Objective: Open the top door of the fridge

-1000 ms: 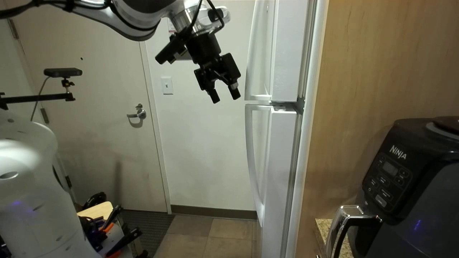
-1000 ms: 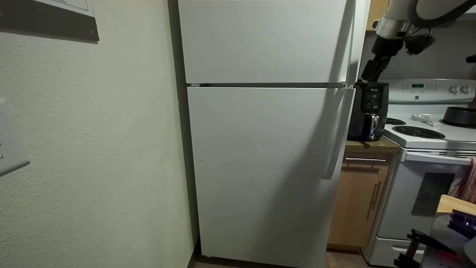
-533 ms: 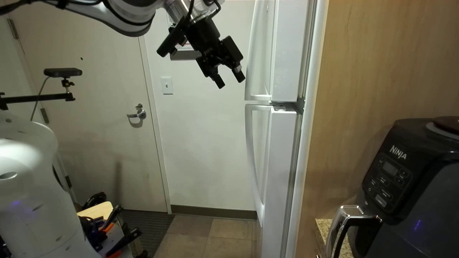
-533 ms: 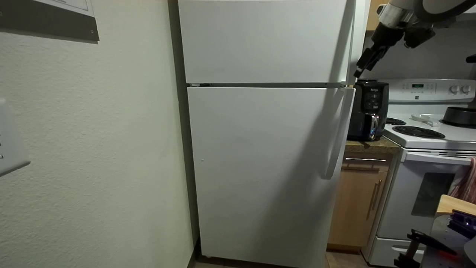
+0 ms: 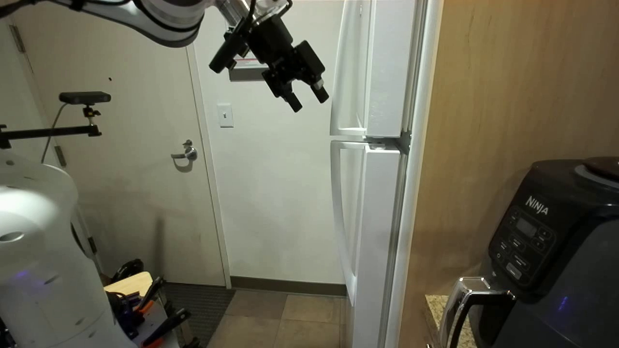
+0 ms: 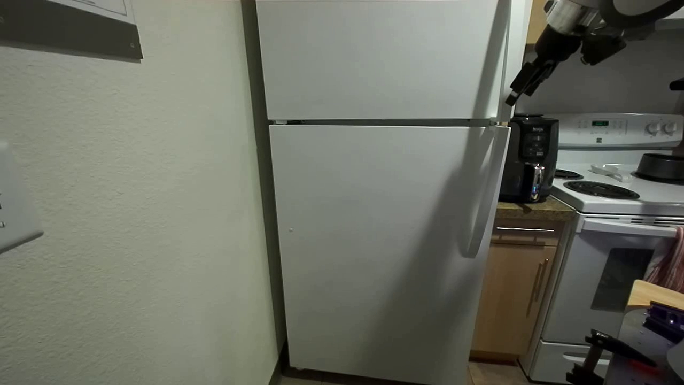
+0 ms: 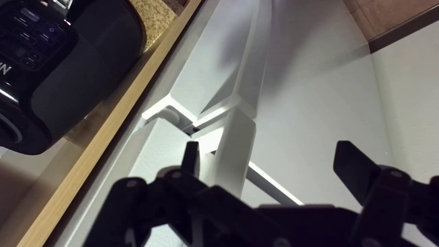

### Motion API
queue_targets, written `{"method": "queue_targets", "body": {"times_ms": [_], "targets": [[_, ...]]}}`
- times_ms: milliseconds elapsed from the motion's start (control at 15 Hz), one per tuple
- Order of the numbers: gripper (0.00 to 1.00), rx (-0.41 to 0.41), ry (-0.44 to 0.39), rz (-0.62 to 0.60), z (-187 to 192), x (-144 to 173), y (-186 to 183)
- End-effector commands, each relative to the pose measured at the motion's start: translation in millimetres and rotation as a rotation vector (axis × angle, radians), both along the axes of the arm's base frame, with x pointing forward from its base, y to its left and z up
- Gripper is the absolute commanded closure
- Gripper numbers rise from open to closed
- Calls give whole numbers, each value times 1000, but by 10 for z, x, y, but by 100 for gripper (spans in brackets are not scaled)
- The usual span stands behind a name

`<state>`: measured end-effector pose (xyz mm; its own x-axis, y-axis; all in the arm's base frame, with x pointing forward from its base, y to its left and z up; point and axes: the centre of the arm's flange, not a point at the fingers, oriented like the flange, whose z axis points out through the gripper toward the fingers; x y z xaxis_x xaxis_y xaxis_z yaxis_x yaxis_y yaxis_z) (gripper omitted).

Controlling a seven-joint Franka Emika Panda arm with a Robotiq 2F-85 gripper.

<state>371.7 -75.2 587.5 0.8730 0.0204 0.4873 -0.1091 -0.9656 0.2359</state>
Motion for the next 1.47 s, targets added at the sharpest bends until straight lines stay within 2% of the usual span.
{"method": "queue_targets", "body": {"times_ms": [0,400,800,1400], "targets": [[0,17,31,-3,-169,-34,56],[0,17,53,-14,-282,190,-152],[0,24,23,-13,-313,443,-396],[0,18,-40,39,-205,595,-356]]}}
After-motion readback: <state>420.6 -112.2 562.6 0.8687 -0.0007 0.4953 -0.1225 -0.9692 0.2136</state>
